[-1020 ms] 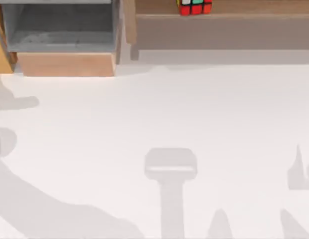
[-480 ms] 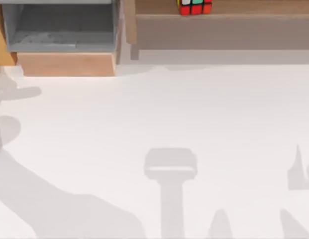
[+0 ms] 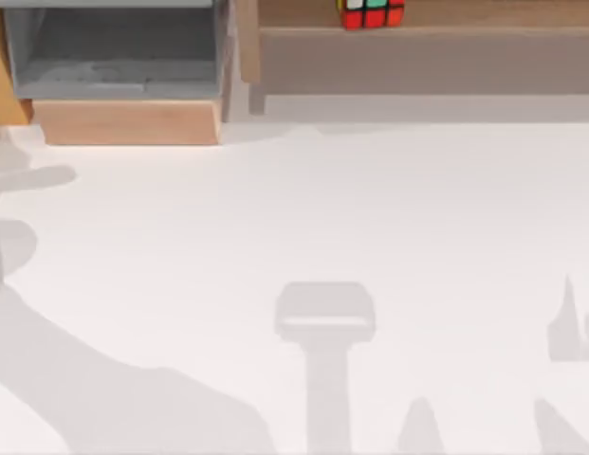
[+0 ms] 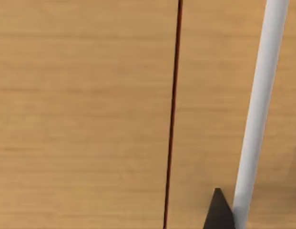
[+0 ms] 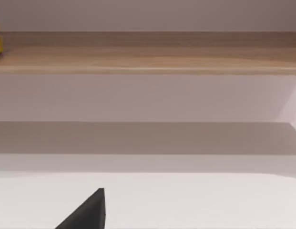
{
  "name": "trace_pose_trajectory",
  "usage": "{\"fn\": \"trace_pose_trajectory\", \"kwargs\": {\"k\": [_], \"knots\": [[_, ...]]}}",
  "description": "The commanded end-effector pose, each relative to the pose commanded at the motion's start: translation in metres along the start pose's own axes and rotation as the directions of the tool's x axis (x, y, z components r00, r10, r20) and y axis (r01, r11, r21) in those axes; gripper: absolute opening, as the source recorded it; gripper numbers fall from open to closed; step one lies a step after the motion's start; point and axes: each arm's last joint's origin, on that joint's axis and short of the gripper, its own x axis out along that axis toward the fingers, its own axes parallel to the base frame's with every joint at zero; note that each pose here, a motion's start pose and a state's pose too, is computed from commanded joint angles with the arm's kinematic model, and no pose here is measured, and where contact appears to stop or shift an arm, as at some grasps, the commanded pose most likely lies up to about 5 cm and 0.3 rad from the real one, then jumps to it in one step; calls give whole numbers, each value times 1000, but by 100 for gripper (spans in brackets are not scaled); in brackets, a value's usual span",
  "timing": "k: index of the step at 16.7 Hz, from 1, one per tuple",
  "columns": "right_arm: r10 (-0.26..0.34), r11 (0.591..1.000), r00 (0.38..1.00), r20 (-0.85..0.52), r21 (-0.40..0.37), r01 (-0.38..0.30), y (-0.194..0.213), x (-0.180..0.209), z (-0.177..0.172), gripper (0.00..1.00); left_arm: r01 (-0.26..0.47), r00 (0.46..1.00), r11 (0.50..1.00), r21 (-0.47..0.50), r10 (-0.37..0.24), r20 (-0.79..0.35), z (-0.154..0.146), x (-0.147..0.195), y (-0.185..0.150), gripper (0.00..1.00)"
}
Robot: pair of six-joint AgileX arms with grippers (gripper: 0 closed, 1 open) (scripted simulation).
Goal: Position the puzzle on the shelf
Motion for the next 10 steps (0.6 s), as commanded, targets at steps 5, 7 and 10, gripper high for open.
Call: {"fn": "trace_pose_trajectory", "kwargs": {"k": [5, 7, 10], "knots": [[0, 1000, 1000, 0, 0, 0, 0, 0, 0, 100, 0, 1000, 1000, 0, 0, 0, 0, 0, 0, 100], [0, 1000, 1000, 0, 0, 0, 0, 0, 0, 100, 0, 1000, 1000, 0, 0, 0, 0, 0, 0, 100], [0, 1000, 1000, 0, 0, 0, 0, 0, 0, 100, 0, 1000, 1000, 0, 0, 0, 0, 0, 0, 100]]}}
